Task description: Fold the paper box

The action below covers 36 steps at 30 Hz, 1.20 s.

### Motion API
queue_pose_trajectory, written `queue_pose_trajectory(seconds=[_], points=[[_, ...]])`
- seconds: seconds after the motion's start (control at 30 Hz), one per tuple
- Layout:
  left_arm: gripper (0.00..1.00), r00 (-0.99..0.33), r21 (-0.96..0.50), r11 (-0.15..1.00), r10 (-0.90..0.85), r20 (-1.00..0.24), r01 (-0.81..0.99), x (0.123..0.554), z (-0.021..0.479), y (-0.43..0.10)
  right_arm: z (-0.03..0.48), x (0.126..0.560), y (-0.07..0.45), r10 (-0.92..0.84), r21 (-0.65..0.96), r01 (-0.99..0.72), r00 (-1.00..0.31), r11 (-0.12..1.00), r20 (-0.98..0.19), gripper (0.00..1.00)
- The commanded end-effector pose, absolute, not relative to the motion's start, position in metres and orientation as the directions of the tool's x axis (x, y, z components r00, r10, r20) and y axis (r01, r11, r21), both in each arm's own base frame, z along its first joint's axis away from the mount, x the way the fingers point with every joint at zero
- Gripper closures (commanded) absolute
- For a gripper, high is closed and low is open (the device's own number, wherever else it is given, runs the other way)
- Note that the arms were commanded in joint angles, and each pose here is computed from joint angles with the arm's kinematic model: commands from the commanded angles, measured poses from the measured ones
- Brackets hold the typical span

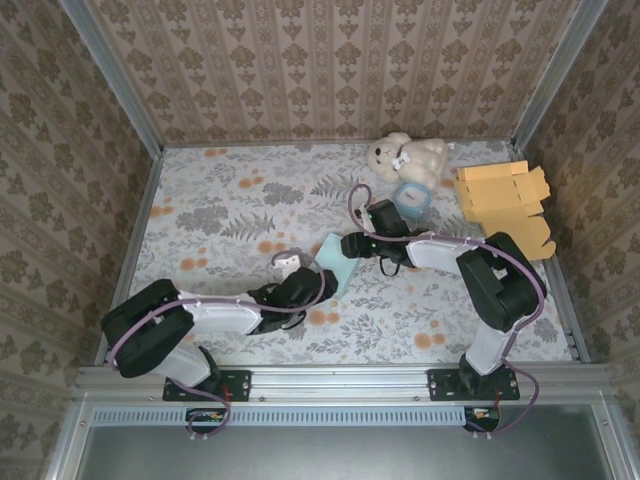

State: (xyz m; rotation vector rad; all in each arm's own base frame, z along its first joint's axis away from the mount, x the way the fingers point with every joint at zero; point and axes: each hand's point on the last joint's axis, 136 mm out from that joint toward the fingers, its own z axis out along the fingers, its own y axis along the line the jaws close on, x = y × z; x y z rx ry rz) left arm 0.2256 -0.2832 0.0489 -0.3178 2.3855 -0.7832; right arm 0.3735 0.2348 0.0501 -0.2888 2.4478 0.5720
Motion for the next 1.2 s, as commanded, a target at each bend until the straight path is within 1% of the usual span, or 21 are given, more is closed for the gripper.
queue_pose_trajectory(seconds=[0.0, 0.27, 0.37, 0.5, 0.83, 1.17], points=[[0.24, -0.778, -0.658, 0.753, -0.427, -0.462, -0.022, 0.235, 0.067, -0.303, 0.040, 0.351, 0.231, -0.049, 0.380, -0.308, -0.828, 0.872, -0.559, 0.42], [0.29, -0.751, -0.634, 0.773, -0.434, -0.498, -0.026, 0.260, 0.073, -0.295, 0.056, 0.328, 0.229, 0.077, 0.504, -0.273, -0.819, 0.819, -0.568, 0.44], [0.30, -0.746, -0.617, 0.787, -0.406, -0.528, 0.008, 0.273, 0.081, -0.296, 0.069, 0.325, 0.238, 0.121, 0.560, -0.281, -0.810, 0.780, -0.574, 0.45], [0.30, -0.736, -0.609, 0.793, -0.400, -0.546, 0.021, 0.291, 0.091, -0.295, 0.086, 0.327, 0.253, 0.146, 0.584, -0.297, -0.793, 0.755, -0.591, 0.45], [0.30, -0.690, -0.560, 0.829, -0.403, -0.602, 0.004, 0.349, 0.120, -0.263, 0.124, 0.360, 0.277, 0.232, 0.610, -0.294, -0.737, 0.736, -0.635, 0.45], [0.29, -0.631, -0.509, 0.858, -0.435, -0.642, -0.074, 0.418, 0.135, -0.204, 0.133, 0.421, 0.321, 0.299, 0.658, -0.277, -0.723, 0.700, -0.623, 0.46]])
